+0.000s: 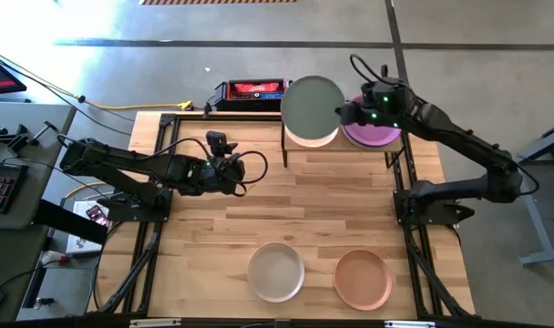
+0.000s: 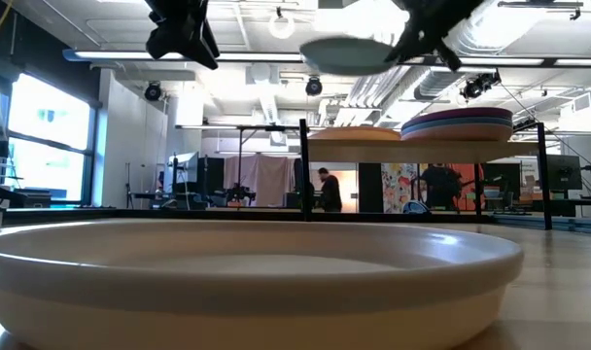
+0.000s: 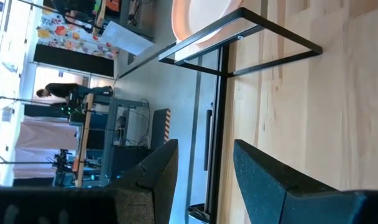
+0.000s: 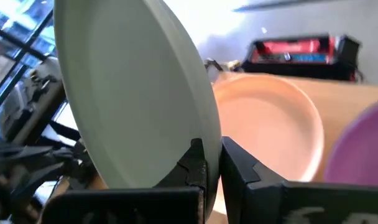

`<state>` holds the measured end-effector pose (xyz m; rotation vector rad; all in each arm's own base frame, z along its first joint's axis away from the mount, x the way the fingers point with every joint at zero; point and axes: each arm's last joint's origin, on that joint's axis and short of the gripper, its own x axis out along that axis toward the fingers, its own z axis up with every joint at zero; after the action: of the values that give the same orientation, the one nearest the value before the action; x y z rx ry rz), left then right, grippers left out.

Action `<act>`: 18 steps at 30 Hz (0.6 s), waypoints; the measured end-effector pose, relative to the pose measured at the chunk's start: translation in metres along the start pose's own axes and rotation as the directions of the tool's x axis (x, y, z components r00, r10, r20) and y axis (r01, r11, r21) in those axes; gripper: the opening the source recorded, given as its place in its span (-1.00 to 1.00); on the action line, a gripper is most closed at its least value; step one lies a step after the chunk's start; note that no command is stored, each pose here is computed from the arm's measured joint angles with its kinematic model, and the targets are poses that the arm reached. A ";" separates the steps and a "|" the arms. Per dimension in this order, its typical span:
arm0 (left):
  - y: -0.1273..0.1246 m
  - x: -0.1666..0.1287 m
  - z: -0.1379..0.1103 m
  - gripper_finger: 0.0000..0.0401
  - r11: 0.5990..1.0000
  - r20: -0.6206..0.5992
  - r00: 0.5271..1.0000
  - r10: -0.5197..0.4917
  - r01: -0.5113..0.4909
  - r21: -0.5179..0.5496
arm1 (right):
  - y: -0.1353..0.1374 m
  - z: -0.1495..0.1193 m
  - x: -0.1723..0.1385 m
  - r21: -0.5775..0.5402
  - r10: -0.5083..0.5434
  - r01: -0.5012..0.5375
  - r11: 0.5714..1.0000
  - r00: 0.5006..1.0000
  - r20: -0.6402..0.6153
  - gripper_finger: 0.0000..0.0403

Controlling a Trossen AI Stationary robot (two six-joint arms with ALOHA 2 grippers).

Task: Place and stack plates onto a shelf
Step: Stack the light blue plate on top of the yellow plate on the shelf

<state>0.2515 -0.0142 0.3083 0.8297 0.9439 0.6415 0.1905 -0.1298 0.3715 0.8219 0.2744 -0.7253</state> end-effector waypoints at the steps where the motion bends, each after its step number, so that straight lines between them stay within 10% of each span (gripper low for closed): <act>1: 0.000 0.000 0.000 -0.29 1.000 0.000 1.000 0.000 0.000 -0.009 | -0.005 0.000 0.003 0.022 -0.014 0.014 1.000 1.000 -0.010 -0.99; 18: 0.000 0.000 0.000 -0.29 0.999 0.000 1.000 -0.001 0.001 -0.033 | -0.043 0.002 0.044 0.103 -0.179 0.203 0.974 0.963 -0.203 -0.99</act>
<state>0.2515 -0.0142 0.3082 0.8000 0.9314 0.6542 0.1930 -0.1719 0.3266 0.9949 0.4927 -0.8516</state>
